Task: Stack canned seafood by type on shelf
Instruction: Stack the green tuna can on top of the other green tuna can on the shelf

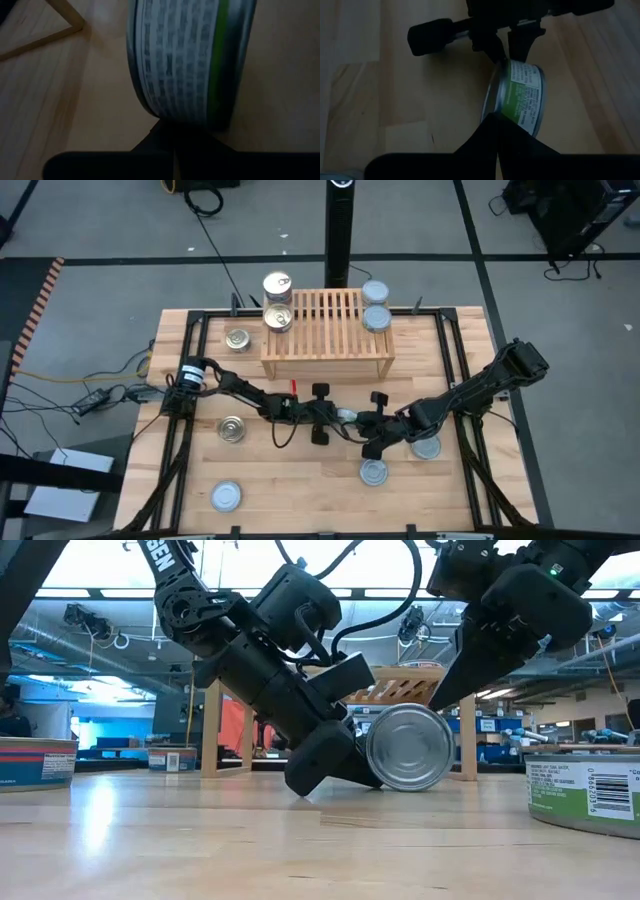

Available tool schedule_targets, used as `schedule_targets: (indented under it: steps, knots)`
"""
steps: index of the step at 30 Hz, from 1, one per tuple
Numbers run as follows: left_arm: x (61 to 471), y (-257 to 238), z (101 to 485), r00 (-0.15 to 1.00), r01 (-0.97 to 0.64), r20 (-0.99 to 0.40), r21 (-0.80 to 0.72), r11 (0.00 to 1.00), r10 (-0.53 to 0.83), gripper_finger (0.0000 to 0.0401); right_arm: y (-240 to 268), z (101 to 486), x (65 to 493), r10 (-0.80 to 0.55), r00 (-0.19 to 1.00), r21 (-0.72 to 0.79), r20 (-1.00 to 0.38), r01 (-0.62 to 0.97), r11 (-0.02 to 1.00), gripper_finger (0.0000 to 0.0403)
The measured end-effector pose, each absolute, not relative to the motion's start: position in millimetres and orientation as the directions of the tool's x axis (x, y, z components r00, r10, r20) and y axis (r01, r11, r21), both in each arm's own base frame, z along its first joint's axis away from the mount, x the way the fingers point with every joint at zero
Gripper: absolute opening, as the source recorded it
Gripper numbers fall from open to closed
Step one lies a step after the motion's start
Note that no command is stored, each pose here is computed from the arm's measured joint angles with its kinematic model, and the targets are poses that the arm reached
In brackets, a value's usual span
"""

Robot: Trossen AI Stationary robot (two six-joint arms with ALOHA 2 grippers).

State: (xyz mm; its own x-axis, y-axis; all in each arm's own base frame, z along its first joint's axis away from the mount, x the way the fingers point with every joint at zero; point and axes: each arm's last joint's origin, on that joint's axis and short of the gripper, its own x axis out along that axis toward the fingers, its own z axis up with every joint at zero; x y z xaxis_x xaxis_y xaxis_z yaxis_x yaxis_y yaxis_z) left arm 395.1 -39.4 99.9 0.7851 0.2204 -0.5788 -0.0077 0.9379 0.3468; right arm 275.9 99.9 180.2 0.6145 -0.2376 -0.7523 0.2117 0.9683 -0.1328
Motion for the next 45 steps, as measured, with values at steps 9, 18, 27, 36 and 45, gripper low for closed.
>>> schedule_targets:
  steps: [9,18,27,36,45]
  knots:
    - [394,-37,99,0.766,-0.049,-0.579,0.383,0.923,0.281,0.0008,101,180,276,-0.217,0.612,-0.103,-0.76,0.217,0.971,0.0012]
    - [390,-35,97,0.721,-0.073,-0.612,0.4,0.913,0.326,0.0008,101,180,276,-0.216,0.615,-0.093,-0.758,0.226,0.97,0.0024]
    - [381,-32,105,0.666,-0.088,-0.648,0.424,0.902,0.369,0.0008,101,180,276,-0.208,0.616,-0.046,-0.759,0.269,0.962,0.0031]
    - [370,-31,98,0.712,-0.128,-0.618,0.352,0.927,0.333,0.0008,101,181,276,-0.207,0.617,-0.004,-0.759,0.314,0.95,0.0092]
    - [357,-30,95,0.715,-0.101,-0.632,0.33,0.939,0.299,0.0008,101,181,277,-0.206,0.623,0.006,-0.755,0.32,0.947,0.0153]
